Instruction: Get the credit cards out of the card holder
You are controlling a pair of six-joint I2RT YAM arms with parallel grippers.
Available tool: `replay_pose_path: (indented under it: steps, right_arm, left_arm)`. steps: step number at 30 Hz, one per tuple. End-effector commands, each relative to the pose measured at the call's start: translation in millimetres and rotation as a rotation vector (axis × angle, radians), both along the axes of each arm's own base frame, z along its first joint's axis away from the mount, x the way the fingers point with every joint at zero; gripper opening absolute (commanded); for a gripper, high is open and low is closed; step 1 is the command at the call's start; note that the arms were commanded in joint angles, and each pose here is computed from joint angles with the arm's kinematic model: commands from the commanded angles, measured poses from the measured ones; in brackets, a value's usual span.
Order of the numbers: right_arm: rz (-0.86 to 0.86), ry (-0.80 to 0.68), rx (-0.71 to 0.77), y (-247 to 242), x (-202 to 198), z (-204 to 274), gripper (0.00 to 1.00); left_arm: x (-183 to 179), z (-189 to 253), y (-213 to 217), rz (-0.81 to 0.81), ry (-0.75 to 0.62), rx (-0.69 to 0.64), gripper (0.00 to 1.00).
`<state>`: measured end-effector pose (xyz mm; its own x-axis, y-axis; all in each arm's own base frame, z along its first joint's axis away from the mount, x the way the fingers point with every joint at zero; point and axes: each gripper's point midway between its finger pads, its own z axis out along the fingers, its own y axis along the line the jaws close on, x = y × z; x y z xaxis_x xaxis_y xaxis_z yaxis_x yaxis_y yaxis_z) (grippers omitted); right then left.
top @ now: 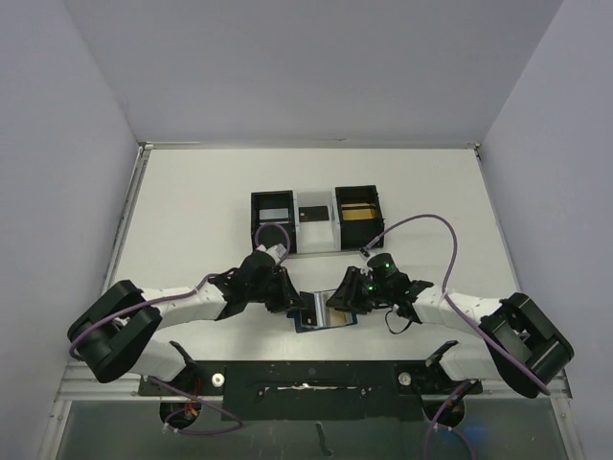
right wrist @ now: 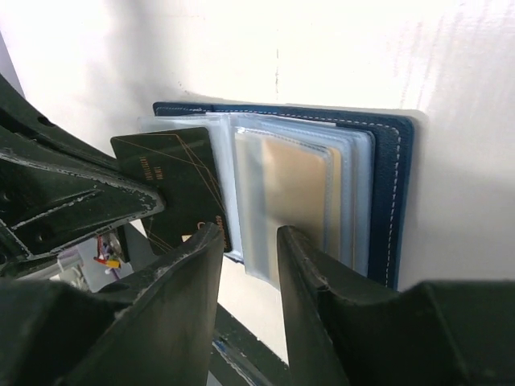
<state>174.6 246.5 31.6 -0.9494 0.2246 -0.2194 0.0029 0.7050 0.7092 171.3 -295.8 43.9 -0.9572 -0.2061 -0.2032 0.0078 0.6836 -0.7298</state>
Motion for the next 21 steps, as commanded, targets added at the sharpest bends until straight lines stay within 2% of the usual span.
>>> replay_pose_path:
  steps: [1,4,7,10,17,21]
  right_arm:
    - [-0.031,-0.108,-0.026,-5,20,23,0.38]
    - [-0.046,-0.182,-0.017,-6,30,47,0.49]
    - [-0.090,-0.258,-0.033,-16,39,67,0.70]
    - [-0.127,-0.362,-0.040,-27,44,85,0.81]
    - [-0.166,-0.655,0.029,-47,46,142,0.88]
    - [-0.151,-0.755,0.068,-54,37,169,0.91]
  left_arm:
    - [16,29,-4,-0.026,-0.129,0.000,0.00]
    - [24,54,-7,-0.005,-0.207,-0.035,0.00]
    - [33,82,-13,0.016,-0.271,-0.101,0.00]
    - [39,102,-17,0.026,-0.321,-0.138,0.00]
    - [38,147,-26,0.016,-0.445,-0.297,0.00]
    - [32,162,-31,-0.012,-0.483,-0.378,0.00]
